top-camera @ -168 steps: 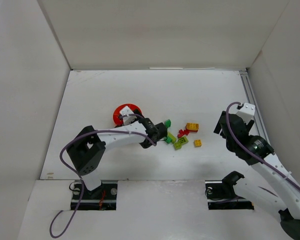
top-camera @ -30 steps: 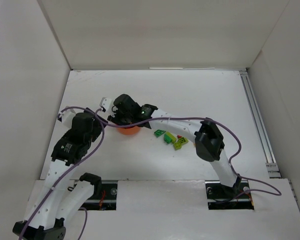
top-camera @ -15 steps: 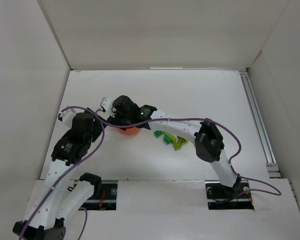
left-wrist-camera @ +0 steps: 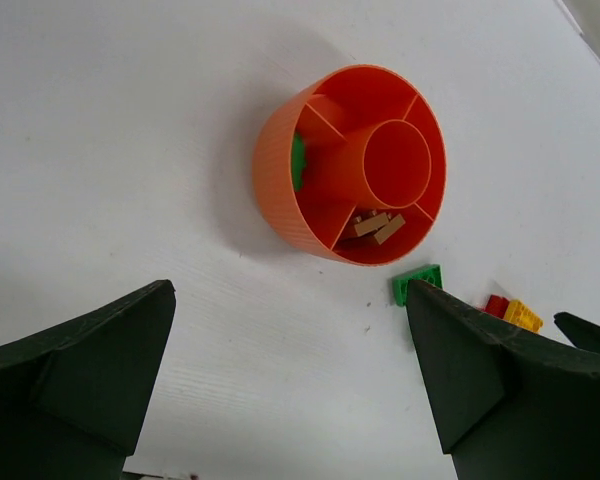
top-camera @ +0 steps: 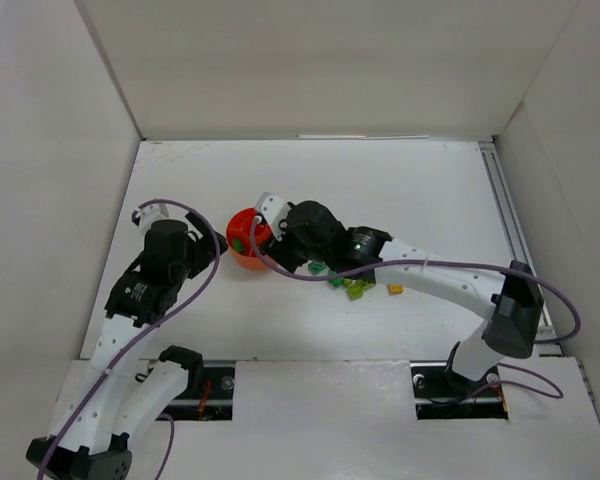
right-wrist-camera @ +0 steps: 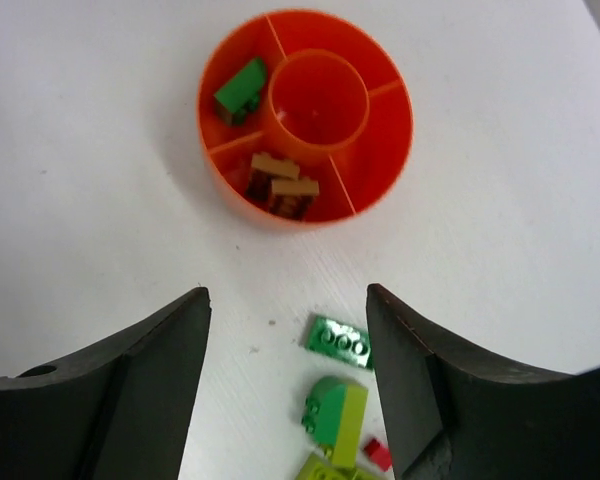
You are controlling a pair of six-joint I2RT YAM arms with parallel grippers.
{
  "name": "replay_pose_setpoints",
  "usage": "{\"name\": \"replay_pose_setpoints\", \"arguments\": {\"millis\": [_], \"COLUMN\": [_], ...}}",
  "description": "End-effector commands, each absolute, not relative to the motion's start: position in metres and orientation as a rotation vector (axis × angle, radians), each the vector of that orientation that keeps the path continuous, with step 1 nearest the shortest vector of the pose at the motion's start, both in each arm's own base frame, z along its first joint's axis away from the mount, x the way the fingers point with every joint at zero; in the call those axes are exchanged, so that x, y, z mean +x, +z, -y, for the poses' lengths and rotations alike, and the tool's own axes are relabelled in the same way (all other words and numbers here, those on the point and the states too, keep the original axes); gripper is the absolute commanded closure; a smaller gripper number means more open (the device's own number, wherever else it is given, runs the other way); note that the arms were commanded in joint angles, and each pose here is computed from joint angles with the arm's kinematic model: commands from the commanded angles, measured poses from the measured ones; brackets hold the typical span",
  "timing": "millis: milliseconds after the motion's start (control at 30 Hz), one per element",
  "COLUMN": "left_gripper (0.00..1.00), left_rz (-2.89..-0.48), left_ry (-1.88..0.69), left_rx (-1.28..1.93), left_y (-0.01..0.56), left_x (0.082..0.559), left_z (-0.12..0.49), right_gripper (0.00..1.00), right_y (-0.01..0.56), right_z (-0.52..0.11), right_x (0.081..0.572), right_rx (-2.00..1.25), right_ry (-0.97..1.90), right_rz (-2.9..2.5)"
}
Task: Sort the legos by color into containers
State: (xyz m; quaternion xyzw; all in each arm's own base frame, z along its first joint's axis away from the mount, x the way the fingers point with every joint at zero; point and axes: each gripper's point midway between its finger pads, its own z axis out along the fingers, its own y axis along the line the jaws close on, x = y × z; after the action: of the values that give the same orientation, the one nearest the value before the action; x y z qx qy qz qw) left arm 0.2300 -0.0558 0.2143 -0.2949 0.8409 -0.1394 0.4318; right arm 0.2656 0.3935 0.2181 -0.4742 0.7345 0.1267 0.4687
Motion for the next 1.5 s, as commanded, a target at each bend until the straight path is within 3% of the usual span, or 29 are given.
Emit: {"name": "replay_pose_setpoints", "arguments": {"millis": [0,200,267,433,600,767,867,1000,1233,1467], "left_gripper": [0.00,0.00,0.05,0.07,0.04,0.01,0.04,0.06,0.01,0.05], "left_rz": [-2.081,-2.041,-2.049,-2.111,-2.050,-2.126,-2.159,-2.032,-1.926,-1.971], "left_ry": [-0.410,-0.770,-0.826,-0.863,-0.918,-0.712,-0.584,-0.548,-0.465,-0.361], "left_rx": [-0.576,-0.044,0.074,0.150,0.204,0.348,0.425,0.678,0.914,1.046], "left_y": [0.227,0.249,0.245,0.238,0.251,0.231,0.198,0.173,0.159,0.119], "left_x": [0.238,0.230,0.230,0.233,0.230,0.232,0.246,0.254,0.268,0.278], "left_z": [0.069,0.138,0.154,0.170,0.197,0.255,0.259,0.271,0.285,0.286], "right_gripper": [0.31,0.31,0.33,0.33,0.31,0.30,0.30,0.30,0.31,0.31], "right_y": [0.180,0.153,0.161,0.169,0.202,0.205,0.211,0.210,0.208,0.213], "right_z": [-0.357,-0.290,-0.280,-0.244,-0.209,-0.176,-0.169,-0.152,-0.128,-0.119], "right_x": [0.271,0.282,0.281,0.290,0.298,0.300,0.297,0.296,0.292,0.294], "right_rx": [-1.013,-0.744,-0.666,-0.572,-0.479,-0.414,-0.408,-0.388,-0.375,-0.356], "right_ry": [0.227,0.148,0.250,0.366,0.379,0.394,0.414,0.388,0.332,0.336], "right_rz": [-2.003,-2.201,-2.221,-2.211,-2.139,-2.137,-2.115,-2.128,-2.156,-2.148]}}
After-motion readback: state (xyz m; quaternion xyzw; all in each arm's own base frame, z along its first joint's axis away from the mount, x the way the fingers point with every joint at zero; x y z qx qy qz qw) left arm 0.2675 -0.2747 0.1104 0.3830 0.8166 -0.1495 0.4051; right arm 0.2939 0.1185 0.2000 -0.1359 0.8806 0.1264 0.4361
